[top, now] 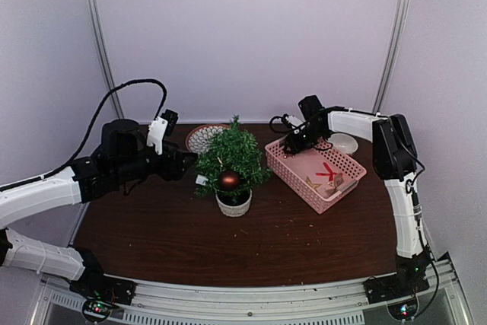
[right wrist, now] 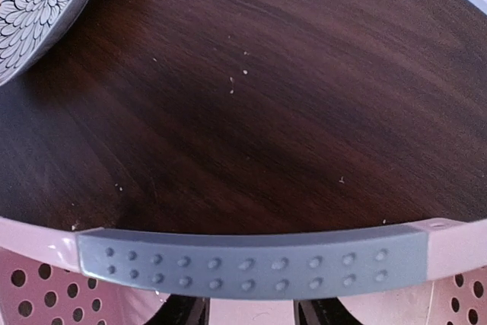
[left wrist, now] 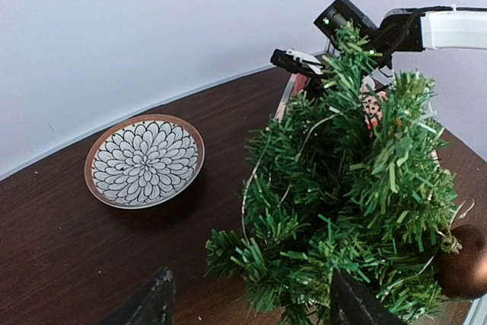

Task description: Decorate the small christmas tree

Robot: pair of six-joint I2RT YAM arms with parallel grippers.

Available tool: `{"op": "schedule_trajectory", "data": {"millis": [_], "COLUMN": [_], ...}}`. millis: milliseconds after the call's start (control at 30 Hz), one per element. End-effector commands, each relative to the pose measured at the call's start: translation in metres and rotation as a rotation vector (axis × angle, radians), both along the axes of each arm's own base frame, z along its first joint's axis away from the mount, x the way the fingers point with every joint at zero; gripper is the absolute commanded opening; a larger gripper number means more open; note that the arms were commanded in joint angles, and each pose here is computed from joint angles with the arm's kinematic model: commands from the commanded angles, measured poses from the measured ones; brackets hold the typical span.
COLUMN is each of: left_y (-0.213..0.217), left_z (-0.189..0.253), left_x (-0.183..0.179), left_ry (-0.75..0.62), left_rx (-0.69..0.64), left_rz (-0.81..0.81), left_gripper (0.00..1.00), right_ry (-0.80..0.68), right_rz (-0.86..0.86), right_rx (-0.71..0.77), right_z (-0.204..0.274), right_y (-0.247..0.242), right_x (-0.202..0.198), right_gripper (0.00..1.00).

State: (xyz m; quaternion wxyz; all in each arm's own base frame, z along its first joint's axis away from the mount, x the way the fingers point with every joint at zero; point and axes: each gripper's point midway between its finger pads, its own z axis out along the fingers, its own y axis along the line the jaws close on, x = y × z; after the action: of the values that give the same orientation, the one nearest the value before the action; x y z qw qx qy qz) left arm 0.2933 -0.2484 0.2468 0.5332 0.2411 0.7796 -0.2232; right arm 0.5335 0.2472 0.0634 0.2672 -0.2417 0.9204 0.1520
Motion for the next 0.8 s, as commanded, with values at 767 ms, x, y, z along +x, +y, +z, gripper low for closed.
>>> {"op": "schedule_trajectory", "data": {"millis": [767], "left_y": [-0.006], "left_z": [0.030], "left_x": [0.004], "left_ry": [-0.061], "left_rx": [-0.062], "left_rz": [-0.025], "left_gripper": [0.70], "right_ry": [0.105], "right_rz": [-0.088], "right_rx": [-0.174], "right_z": [-0.020], "right_y": [-0.057], "right_x": [-0.052], "right_gripper": [0.12]}}
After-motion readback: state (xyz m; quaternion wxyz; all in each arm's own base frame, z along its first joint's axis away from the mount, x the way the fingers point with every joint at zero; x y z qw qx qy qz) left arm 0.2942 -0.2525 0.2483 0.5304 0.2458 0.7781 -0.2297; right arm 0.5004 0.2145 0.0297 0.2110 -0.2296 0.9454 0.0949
